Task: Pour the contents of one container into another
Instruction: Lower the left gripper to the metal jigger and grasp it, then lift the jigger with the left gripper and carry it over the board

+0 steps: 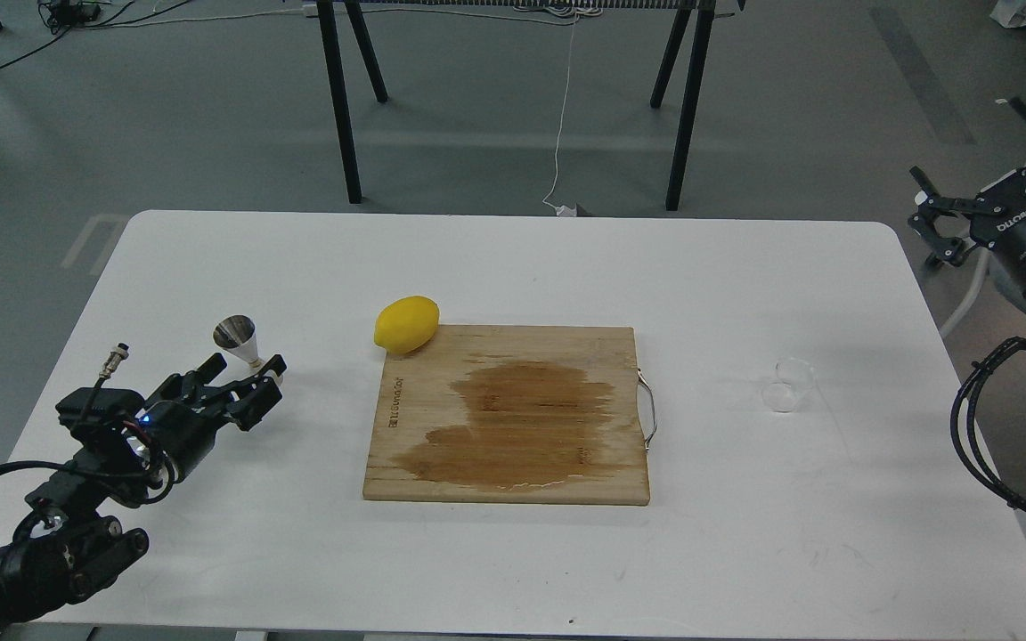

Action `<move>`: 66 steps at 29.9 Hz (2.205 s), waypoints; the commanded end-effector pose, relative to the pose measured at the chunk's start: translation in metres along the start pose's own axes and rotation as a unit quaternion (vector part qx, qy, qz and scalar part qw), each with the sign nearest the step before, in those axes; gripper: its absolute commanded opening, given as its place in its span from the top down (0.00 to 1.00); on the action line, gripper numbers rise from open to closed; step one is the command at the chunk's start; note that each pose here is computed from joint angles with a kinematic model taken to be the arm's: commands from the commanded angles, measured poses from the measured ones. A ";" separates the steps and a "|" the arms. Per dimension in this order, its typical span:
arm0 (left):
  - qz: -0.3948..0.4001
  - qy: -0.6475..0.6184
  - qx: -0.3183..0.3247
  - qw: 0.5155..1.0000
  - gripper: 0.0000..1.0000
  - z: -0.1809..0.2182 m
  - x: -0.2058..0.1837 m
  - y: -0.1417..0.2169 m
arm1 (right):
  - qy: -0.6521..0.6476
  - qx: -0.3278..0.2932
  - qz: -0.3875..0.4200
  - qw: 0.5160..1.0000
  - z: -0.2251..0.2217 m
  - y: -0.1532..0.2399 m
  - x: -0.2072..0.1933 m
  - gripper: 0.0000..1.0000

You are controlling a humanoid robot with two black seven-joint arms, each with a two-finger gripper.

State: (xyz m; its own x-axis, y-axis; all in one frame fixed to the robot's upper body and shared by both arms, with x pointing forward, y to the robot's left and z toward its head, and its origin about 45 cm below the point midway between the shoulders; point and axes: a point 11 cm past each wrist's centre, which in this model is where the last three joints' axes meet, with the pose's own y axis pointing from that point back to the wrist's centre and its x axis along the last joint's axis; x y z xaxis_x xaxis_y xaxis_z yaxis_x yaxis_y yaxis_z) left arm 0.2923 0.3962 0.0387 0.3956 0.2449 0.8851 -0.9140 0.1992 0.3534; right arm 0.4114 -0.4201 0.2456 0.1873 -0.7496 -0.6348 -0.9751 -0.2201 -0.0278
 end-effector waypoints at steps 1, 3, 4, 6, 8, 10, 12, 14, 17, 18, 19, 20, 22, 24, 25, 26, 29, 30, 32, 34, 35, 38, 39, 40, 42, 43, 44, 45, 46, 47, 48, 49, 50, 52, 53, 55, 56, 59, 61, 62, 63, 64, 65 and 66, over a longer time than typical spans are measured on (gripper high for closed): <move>0.003 0.002 -0.003 1.000 0.00 0.003 0.002 -0.004 | 0.000 0.001 0.000 1.000 -0.002 0.000 0.000 0.01; 0.006 0.002 -0.006 1.000 0.00 0.007 0.004 -0.007 | 0.001 0.001 0.000 1.000 -0.002 0.000 0.000 0.01; 0.007 0.001 -0.005 1.000 0.00 0.006 0.004 -0.008 | 0.000 0.001 0.000 1.000 -0.002 0.000 0.000 0.01; 0.005 -0.004 0.005 1.000 0.00 0.000 0.003 -0.007 | 0.000 0.002 -0.001 1.000 -0.002 0.000 0.000 0.01; 0.003 -0.001 0.005 1.000 0.01 0.004 -0.001 -0.010 | 0.000 0.002 -0.001 1.000 -0.002 0.000 -0.001 0.01; 0.004 -0.002 0.007 1.000 0.01 0.006 -0.002 -0.014 | 0.000 0.002 -0.001 1.000 -0.002 0.000 -0.001 0.01; 0.003 -0.001 0.011 1.000 0.01 0.006 -0.005 -0.015 | 0.000 0.002 -0.001 1.000 -0.002 0.000 0.000 0.01; 0.005 0.000 0.010 1.000 0.02 0.011 -0.005 -0.021 | 0.000 0.002 0.000 1.000 -0.002 0.000 0.000 0.01; 0.005 0.000 0.015 1.000 0.04 0.012 -0.007 -0.025 | 0.001 0.002 0.001 1.000 -0.002 0.000 0.001 0.01; 0.006 -0.001 0.017 1.000 0.05 0.013 -0.007 -0.027 | 0.000 0.002 0.001 1.000 -0.002 0.000 0.001 0.01; 0.006 -0.002 0.019 1.000 0.05 0.013 -0.007 -0.028 | 0.000 0.002 0.000 1.000 -0.002 0.000 0.000 0.01; 0.007 -0.003 0.022 1.000 0.06 0.013 -0.007 -0.030 | 0.000 0.002 0.001 1.000 -0.002 0.000 0.001 0.01; 0.006 -0.006 0.031 0.999 0.10 0.011 -0.009 -0.031 | 0.000 0.003 0.001 1.000 -0.002 0.000 0.000 0.01; 0.005 -0.009 0.038 0.999 0.15 0.010 -0.009 -0.034 | 0.000 0.004 0.000 1.000 -0.003 0.000 0.000 0.01; 0.005 -0.011 0.043 0.999 0.17 0.009 -0.010 -0.034 | 0.000 0.004 0.000 1.000 -0.003 0.000 0.000 0.01; 0.003 -0.012 0.047 0.999 0.20 0.008 -0.011 -0.034 | 0.000 0.004 0.000 1.000 -0.003 0.000 0.000 0.01; -0.001 -0.016 0.060 0.998 0.31 0.003 -0.015 -0.032 | 0.000 0.004 0.000 1.000 -0.003 0.000 0.000 0.01; -0.001 -0.018 0.063 0.998 0.37 0.002 -0.014 -0.032 | 0.000 0.004 0.000 1.000 -0.003 0.000 0.000 0.01; -0.001 -0.020 0.068 0.998 0.50 0.000 -0.013 -0.032 | 0.000 0.004 0.000 1.000 -0.003 0.000 0.000 0.01; -0.002 -0.023 0.070 0.997 0.63 -0.001 -0.014 -0.032 | 0.000 0.004 0.000 1.000 -0.003 0.000 0.000 0.01; -0.001 -0.024 0.071 0.997 0.71 -0.002 -0.012 -0.032 | 0.000 0.004 0.000 1.000 -0.003 0.000 0.000 0.01; 0.004 -0.025 0.073 0.997 0.96 -0.003 -0.008 -0.034 | 0.000 0.005 0.000 1.000 -0.004 0.000 0.000 0.01; 0.005 -0.024 0.073 0.997 0.98 -0.003 -0.007 -0.034 | 0.000 0.005 0.000 1.000 -0.004 0.000 0.000 0.01; 0.007 -0.022 0.073 0.997 1.00 -0.002 -0.006 -0.035 | 0.000 0.005 0.000 1.000 -0.004 0.000 0.000 0.01; 0.011 -0.023 0.073 0.997 1.00 -0.003 -0.002 -0.037 | -0.001 0.005 0.000 1.000 -0.003 0.000 0.000 0.01; 0.014 -0.024 0.072 0.997 1.00 -0.003 0.002 -0.038 | -0.001 0.005 0.000 1.000 -0.003 0.000 0.000 0.01; 0.016 -0.026 0.070 0.997 1.00 -0.002 0.005 -0.040 | -0.001 0.006 -0.001 1.000 -0.004 0.000 -0.001 0.01; 0.021 -0.027 0.067 0.997 1.00 -0.001 0.010 -0.043 | -0.001 0.005 -0.001 1.000 -0.004 0.000 0.000 0.01; 0.030 -0.027 0.064 0.997 1.00 0.001 0.019 -0.048 | -0.001 0.006 -0.001 1.000 -0.004 0.000 -0.001 0.01; 0.044 -0.030 0.061 0.997 1.00 0.002 0.034 -0.054 | -0.001 0.005 -0.001 1.000 -0.004 0.000 0.000 0.01; 0.070 -0.037 0.059 0.995 1.00 0.002 0.063 -0.064 | 0.000 0.006 0.000 1.000 -0.004 0.000 0.000 0.01; 0.098 -0.048 0.055 0.992 1.00 0.001 0.097 -0.071 | 0.000 0.006 0.000 1.000 -0.004 0.000 0.000 0.01; 0.125 -0.057 0.046 0.989 1.00 0.004 0.130 -0.078 | -0.001 0.005 0.000 1.000 -0.004 0.000 0.000 0.01; 0.171 -0.064 0.005 0.983 1.00 0.030 0.183 -0.094 | -0.001 0.005 -0.001 1.000 -0.004 -0.001 -0.001 0.01; 0.189 -0.064 -0.021 0.980 1.00 0.050 0.203 -0.103 | 0.000 0.006 -0.002 1.000 -0.005 -0.002 -0.001 0.01; 0.220 -0.063 -0.083 0.970 1.00 0.100 0.239 -0.118 | -0.002 0.006 -0.005 1.000 -0.004 -0.004 -0.004 0.01; 0.227 -0.063 -0.120 0.964 1.00 0.129 0.247 -0.124 | -0.001 0.007 -0.005 1.000 -0.005 -0.005 -0.004 0.01; 0.197 -0.082 -0.224 0.951 1.00 0.211 0.227 -0.135 | -0.001 0.005 -0.006 1.000 -0.003 -0.005 -0.005 0.01; 0.160 -0.108 -0.286 0.939 1.00 0.262 0.192 -0.139 | -0.001 0.004 -0.006 1.000 -0.003 -0.006 -0.005 0.01; 0.143 -0.119 -0.313 0.931 1.00 0.286 0.173 -0.140 | 0.000 0.004 -0.006 1.000 -0.004 -0.005 -0.005 0.01; 0.127 -0.127 -0.342 0.922 1.00 0.313 0.153 -0.138 | 0.001 0.003 -0.006 1.000 -0.004 -0.005 -0.004 0.01; 0.116 -0.132 -0.364 0.915 1.00 0.334 0.138 -0.136 | 0.002 0.002 -0.005 1.000 -0.004 -0.004 -0.004 0.01; 0.106 -0.140 -0.384 0.906 1.00 0.352 0.124 -0.133 | 0.003 0.002 -0.004 1.000 -0.004 -0.004 -0.003 0.01; 0.095 -0.156 -0.386 0.904 1.00 0.348 0.113 -0.132 | 0.003 -0.001 -0.003 1.000 -0.003 -0.003 -0.003 0.01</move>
State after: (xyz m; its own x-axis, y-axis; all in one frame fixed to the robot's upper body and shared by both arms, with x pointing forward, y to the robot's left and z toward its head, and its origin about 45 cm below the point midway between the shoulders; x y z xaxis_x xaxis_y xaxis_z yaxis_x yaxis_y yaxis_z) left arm 0.4497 0.1044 0.2193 0.0645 0.1524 0.9862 -0.6632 0.7450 -0.0718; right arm 0.4158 -0.4177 0.2510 0.1981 -0.7484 -0.6329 -0.9736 -0.2248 -0.0390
